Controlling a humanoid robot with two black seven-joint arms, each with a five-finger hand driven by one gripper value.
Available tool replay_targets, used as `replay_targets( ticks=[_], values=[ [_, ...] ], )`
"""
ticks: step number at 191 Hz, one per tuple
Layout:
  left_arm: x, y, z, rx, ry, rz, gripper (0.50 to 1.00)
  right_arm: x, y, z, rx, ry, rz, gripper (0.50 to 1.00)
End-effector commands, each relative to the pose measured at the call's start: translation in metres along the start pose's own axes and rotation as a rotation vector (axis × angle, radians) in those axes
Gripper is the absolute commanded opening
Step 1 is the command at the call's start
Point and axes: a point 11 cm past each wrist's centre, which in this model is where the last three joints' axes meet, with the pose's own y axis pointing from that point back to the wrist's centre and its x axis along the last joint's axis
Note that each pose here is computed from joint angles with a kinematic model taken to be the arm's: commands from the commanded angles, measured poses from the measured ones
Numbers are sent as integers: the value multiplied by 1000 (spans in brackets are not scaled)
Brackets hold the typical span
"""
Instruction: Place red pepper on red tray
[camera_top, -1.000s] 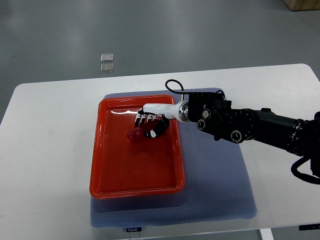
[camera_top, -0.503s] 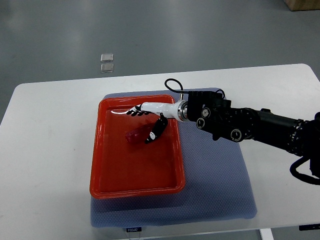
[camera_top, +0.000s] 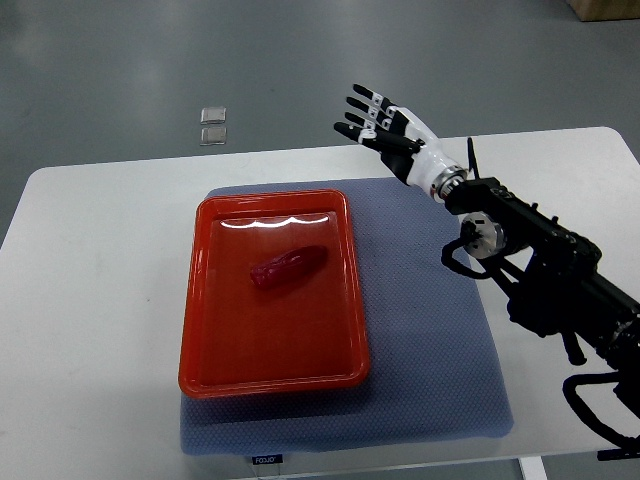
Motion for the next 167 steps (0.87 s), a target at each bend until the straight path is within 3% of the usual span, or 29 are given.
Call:
replay_targets(
  ticks=[1,76,167],
  values=[
    [0,0,0,1,0,2,1000,34,17,14,27,-220,119,913],
    [2,0,-1,3,3,6,1000,62,30,-1,148,-387,192,915],
    [1,0,-1,3,2,6,1000,62,29,-13,179,-395,157,915]
  ],
)
